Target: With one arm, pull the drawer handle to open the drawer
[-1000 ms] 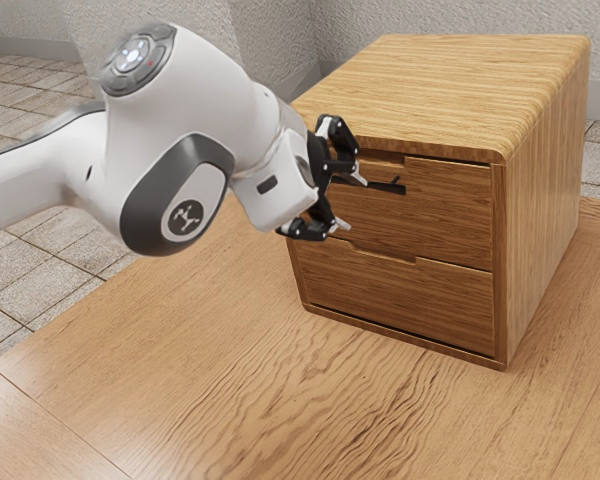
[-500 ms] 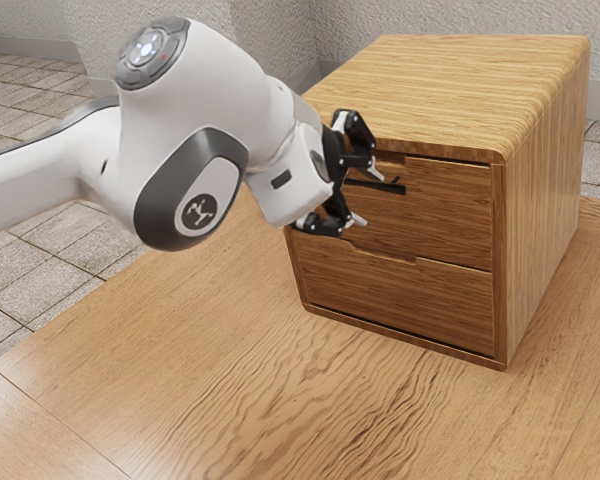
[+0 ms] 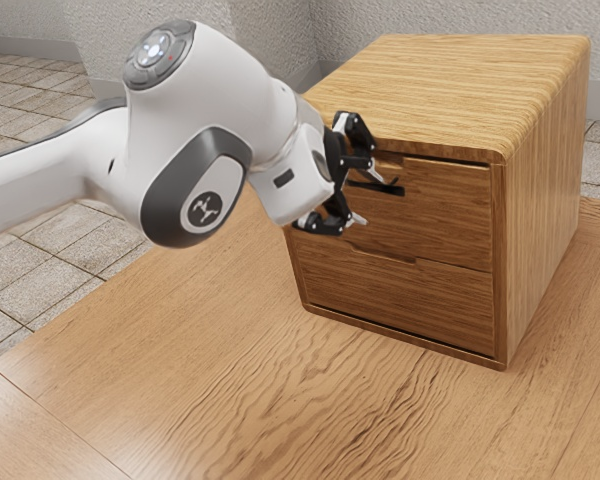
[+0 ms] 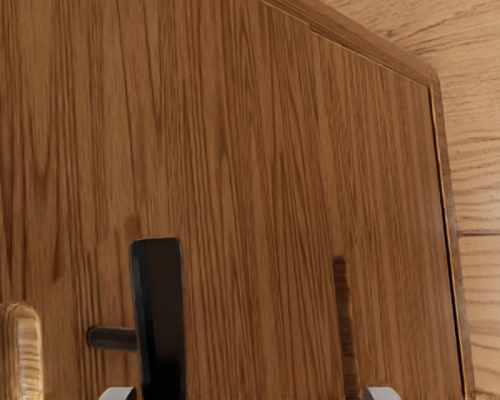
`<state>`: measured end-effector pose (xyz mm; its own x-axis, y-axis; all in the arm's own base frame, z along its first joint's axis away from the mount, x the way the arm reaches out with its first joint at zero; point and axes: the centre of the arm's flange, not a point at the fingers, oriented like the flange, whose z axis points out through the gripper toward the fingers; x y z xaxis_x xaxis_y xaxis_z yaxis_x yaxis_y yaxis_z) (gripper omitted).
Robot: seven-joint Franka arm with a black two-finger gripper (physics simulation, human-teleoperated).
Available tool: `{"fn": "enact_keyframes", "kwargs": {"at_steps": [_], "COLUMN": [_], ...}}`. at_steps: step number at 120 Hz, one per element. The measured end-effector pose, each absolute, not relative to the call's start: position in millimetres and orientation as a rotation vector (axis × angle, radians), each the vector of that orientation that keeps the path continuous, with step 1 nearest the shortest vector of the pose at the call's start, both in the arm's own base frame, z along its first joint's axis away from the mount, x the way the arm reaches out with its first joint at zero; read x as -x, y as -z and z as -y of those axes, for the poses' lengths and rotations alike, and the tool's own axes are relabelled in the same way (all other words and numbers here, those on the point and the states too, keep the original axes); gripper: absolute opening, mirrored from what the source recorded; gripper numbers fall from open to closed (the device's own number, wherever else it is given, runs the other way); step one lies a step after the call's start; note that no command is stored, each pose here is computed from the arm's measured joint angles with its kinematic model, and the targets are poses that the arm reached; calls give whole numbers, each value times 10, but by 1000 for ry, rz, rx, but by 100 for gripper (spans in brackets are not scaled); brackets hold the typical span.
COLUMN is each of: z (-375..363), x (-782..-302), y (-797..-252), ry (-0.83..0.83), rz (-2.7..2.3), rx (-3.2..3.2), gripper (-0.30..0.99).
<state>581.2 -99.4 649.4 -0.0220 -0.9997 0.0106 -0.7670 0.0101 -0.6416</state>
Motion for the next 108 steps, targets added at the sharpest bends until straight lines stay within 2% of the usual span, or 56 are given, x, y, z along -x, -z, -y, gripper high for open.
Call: {"fn": "enact_keyframes", "kwargs": {"at_steps": [54,108], "z": [905,893], "x": [-5814,-5801], "y": [-6505,-6507], "ry": [672,670], "rz": [-1826,-1822], "rx": [1816,1817], "gripper": [33,18]}}
